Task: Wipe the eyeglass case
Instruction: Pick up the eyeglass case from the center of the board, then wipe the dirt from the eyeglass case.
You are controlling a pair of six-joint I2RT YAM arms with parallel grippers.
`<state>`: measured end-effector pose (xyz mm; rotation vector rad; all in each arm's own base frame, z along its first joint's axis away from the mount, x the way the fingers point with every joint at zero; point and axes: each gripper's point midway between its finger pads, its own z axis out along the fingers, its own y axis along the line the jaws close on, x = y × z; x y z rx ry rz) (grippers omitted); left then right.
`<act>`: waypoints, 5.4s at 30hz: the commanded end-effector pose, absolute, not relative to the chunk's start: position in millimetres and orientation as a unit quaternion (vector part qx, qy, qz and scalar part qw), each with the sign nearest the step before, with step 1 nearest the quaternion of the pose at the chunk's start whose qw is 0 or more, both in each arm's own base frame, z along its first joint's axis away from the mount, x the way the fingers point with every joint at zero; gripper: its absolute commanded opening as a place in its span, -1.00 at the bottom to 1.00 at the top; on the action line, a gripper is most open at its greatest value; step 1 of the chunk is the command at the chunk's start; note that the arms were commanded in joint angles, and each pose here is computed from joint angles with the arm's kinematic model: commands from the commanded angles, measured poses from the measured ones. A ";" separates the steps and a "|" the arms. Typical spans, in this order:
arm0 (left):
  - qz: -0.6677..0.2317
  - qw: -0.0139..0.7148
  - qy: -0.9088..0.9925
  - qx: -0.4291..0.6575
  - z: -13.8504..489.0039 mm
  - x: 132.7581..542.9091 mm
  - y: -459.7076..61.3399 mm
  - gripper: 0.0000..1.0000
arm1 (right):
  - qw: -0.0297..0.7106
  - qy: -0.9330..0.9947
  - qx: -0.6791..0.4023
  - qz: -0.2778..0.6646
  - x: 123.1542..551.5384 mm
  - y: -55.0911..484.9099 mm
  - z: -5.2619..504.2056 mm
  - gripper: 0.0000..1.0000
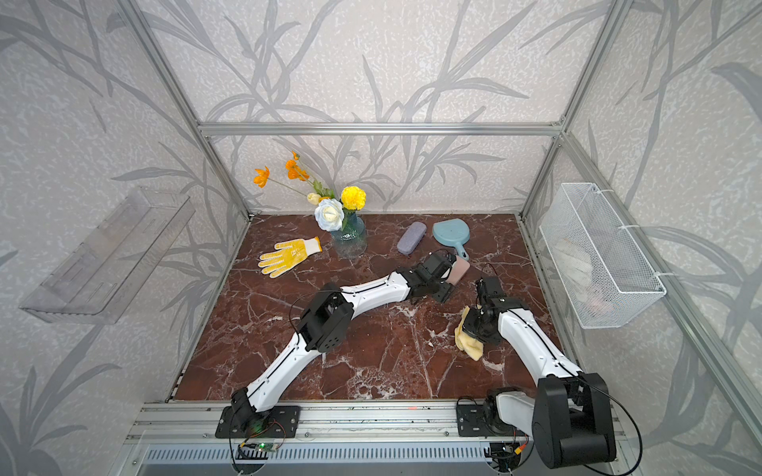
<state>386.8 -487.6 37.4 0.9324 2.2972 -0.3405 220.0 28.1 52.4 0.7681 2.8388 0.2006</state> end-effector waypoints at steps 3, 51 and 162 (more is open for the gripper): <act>-0.083 0.375 0.849 0.362 112.8 375.9 -433.7 -0.09 | 0.131 0.959 0.228 0.104 234.7 40.1 78.4 -1.00; -0.134 0.378 0.811 0.425 34.5 190.8 -285.9 0.19 | 0.138 0.979 -0.140 0.061 218.1 234.8 111.8 -1.00; -0.159 0.363 0.809 0.434 30.6 177.3 -287.1 -0.66 | -0.008 0.972 -0.074 0.223 194.3 288.8 59.1 -1.00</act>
